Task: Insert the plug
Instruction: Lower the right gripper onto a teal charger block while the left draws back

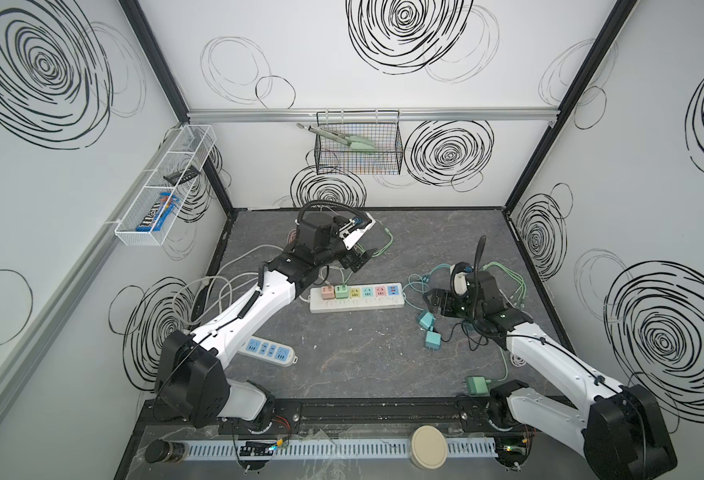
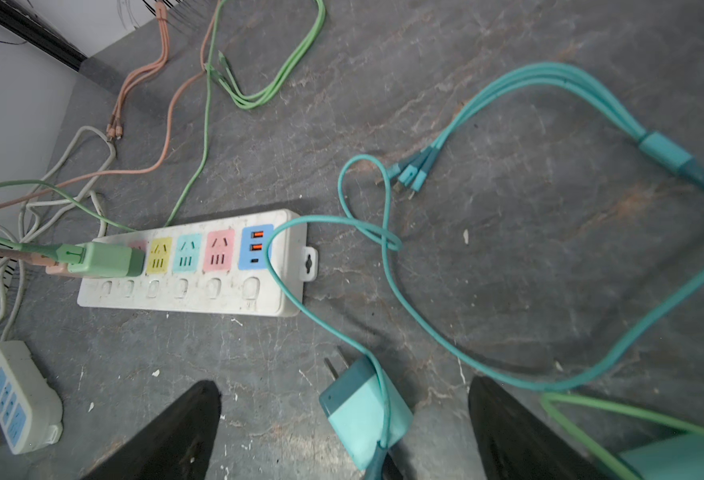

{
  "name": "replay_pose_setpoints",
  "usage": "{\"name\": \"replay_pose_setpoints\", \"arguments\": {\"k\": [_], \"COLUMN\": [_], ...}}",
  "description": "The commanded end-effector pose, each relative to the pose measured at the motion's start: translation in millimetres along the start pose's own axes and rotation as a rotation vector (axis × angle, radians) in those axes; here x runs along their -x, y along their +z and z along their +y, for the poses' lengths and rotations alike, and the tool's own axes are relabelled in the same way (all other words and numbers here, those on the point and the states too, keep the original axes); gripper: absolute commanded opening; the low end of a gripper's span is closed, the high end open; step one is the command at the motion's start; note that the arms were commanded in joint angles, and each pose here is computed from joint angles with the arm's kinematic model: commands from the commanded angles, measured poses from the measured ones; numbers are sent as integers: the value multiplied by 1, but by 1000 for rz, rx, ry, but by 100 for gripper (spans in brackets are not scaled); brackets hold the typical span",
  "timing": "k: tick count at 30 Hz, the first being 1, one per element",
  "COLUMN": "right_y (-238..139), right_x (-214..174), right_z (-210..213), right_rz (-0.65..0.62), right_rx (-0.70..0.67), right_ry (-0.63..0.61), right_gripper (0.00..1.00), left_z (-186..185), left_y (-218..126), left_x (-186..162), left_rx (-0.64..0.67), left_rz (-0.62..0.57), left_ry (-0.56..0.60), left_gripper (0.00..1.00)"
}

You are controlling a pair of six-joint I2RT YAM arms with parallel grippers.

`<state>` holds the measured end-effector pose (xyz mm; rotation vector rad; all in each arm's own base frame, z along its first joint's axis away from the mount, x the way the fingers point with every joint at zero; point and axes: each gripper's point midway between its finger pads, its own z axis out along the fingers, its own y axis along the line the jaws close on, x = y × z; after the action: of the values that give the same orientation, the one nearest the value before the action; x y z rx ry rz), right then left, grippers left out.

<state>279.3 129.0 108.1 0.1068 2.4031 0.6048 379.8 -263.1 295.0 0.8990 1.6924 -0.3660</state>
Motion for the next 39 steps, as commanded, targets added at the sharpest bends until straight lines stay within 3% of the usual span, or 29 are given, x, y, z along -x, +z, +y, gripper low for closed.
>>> {"name": "replay_pose_setpoints", "arguments": {"k": [1, 8, 16, 21, 27, 33, 37, 39], "right_y": [-9, -19, -16, -14, -7, 9, 21, 25], "right_x": [-22, -89, -124, -118, -85, -81, -95, -102], "right_z": [-2, -8, -5, -6, 10, 45, 53, 42], "right_rz": [92, 353, 418, 358, 279, 311, 360, 386], "right_rx": [-9, -83, -157, -193, -176, -17, 46, 0], "right_ry": [103, 139, 77, 33, -102, -190, -175, -161], "right_gripper": [97, 99, 98, 95, 86, 71, 68, 68], "left_z": [6, 15, 10, 22, 33, 34, 33, 33], "left_y": [-1, -32, -59, -74, -83, -80, -78, -76], "left_x": [19, 4, -32, -52, -56, -60, -62, -64], "left_rx": [119, 309, 337, 438, 441, 406, 397, 398], "left_rz": [-102, -135, -85, -63, -94, -69, -63, -50], "left_ry": [-227, -376, -493, -572, -617, -611, -600, -597], "left_gripper": [96, 96, 96, 96, 96, 96, 96, 96]}}
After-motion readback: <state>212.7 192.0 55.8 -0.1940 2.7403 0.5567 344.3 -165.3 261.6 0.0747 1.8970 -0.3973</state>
